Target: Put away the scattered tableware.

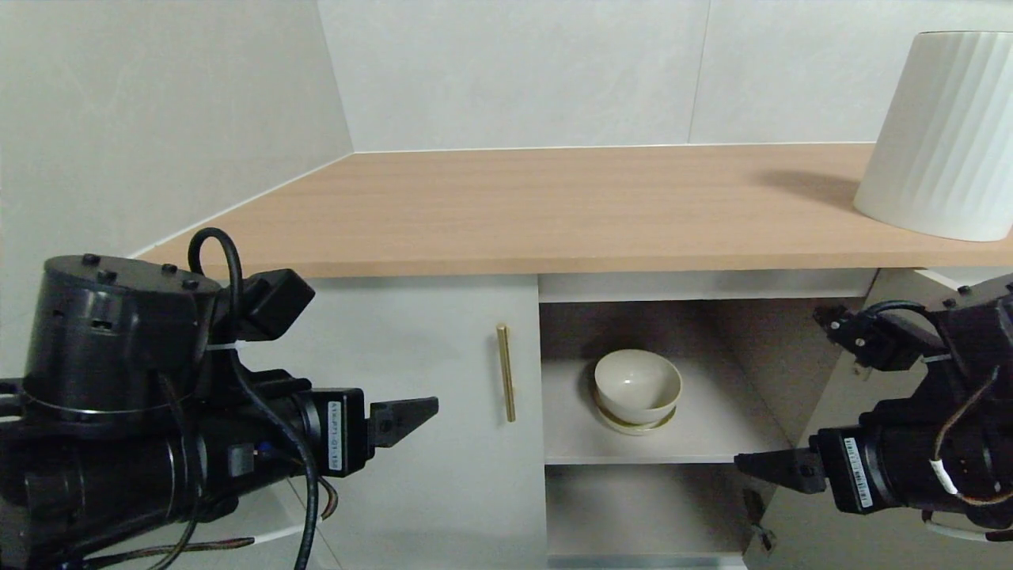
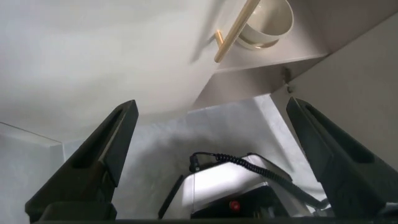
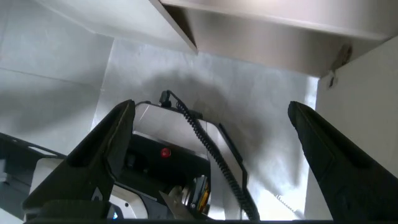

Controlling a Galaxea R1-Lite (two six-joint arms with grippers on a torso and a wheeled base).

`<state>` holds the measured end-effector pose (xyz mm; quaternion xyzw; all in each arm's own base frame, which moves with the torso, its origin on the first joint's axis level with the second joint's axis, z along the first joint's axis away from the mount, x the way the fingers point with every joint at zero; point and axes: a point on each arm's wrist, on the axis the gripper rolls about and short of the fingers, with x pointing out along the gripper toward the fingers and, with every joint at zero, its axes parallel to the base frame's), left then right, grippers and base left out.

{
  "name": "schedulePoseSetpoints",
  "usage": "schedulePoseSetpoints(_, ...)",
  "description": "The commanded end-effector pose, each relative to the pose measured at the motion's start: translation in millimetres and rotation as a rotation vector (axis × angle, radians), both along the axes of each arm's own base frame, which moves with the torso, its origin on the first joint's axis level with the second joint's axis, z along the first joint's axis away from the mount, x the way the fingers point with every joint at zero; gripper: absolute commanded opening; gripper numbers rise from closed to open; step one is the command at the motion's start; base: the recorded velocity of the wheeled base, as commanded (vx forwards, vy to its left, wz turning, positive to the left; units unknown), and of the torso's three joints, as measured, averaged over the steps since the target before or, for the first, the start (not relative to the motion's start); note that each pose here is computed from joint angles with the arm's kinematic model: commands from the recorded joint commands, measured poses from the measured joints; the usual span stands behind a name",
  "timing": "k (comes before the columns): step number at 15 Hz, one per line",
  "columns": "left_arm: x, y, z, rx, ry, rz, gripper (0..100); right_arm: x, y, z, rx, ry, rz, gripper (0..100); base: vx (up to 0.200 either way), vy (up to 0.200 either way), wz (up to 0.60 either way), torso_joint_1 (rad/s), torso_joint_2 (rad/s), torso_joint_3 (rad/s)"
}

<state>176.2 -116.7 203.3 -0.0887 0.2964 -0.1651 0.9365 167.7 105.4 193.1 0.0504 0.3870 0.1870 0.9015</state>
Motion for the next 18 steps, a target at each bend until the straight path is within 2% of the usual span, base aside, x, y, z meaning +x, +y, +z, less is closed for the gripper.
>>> schedulePoseSetpoints(1,2.1,-2.3,-3.5,0.010,0.014,-0.003,100,-5.1,-2.6,4.6,0.006,-0.021,0.006,100,0.000,0.000,0.00,0.000,0.00,0.000)
schedulePoseSetpoints(18,2.7,-8.0,-10.3,0.030,0.041,-0.022,100,-7.4,-4.1,-3.6,-0.051,0.001,0.037,100,-0.200,0.000,0.00,0.003,0.00,0.001)
